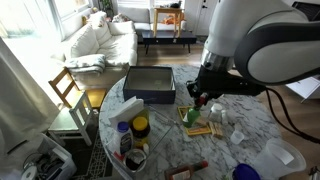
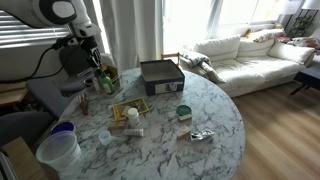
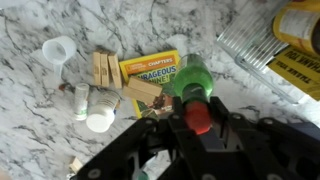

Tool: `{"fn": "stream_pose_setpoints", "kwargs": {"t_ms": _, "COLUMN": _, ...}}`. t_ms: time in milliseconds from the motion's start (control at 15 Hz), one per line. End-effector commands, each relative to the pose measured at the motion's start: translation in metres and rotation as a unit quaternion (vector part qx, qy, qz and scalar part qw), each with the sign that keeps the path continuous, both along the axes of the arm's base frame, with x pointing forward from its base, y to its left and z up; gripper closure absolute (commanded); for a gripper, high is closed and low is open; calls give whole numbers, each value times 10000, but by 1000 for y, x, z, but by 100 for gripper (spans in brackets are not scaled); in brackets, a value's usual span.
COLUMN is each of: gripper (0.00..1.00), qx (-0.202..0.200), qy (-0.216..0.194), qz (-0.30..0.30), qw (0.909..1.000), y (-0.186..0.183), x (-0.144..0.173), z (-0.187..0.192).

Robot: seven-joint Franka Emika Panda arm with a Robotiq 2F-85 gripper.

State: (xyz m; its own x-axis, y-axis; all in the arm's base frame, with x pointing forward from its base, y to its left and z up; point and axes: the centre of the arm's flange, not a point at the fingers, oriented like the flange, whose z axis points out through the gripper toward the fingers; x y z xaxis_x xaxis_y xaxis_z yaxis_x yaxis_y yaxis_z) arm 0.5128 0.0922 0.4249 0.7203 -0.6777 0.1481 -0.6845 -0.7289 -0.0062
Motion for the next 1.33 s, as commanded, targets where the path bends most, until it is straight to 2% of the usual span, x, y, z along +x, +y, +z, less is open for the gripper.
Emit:
{"fn": "stream_pose_setpoints", "kwargs": {"t_ms": 0, "gripper": 92, "qx": -149, "qy": -205, "qz": 445, "qw": 9987, "y": 3, "x": 13, "z": 29}}
{"fn": "stream_pose_setpoints", "kwargs": {"t_ms": 67, "gripper": 68, "qx": -18, "qy": -194, "qz": 276, "qw": 9994, "y": 4, "x": 7, "z": 21}}
{"fn": "stream_pose_setpoints", "kwargs": {"t_ms": 333, "gripper": 68, "qx": -63, "qy": -261, "qz": 357, "qw": 9990, "y": 4, "x": 11, "z": 28}}
{"fn": "stream_pose_setpoints", "kwargs": {"t_ms": 400, "gripper": 92, "qx": -67, "qy": -254, "qz": 360, "qw": 9990, "y": 4, "x": 11, "z": 27}}
{"fn": "stream_pose_setpoints", "kwargs": {"t_ms": 600, "gripper": 92, "qx": -90, "qy": -583, "qz": 524, "qw": 9969, "y": 4, "x": 22, "z": 52}}
{"fn": "stream_pose_setpoints", "kwargs": {"t_ms": 933, "gripper": 92, "qx": -56, "qy": -977, "qz": 1231, "qw": 9876, "y": 18, "x": 36, "z": 93}}
{"fn": "stream_pose_setpoints", "kwargs": {"t_ms": 1067, "gripper": 92, "qx": 39, "qy": -1118, "qz": 1550, "qw": 9816, "y": 32, "x": 40, "z": 101}}
{"fn": "stream_pose_setpoints", "kwargs": {"t_ms": 1267, "gripper": 92, "qx": 161, "qy": -1158, "qz": 2258, "qw": 9671, "y": 56, "x": 44, "z": 102}}
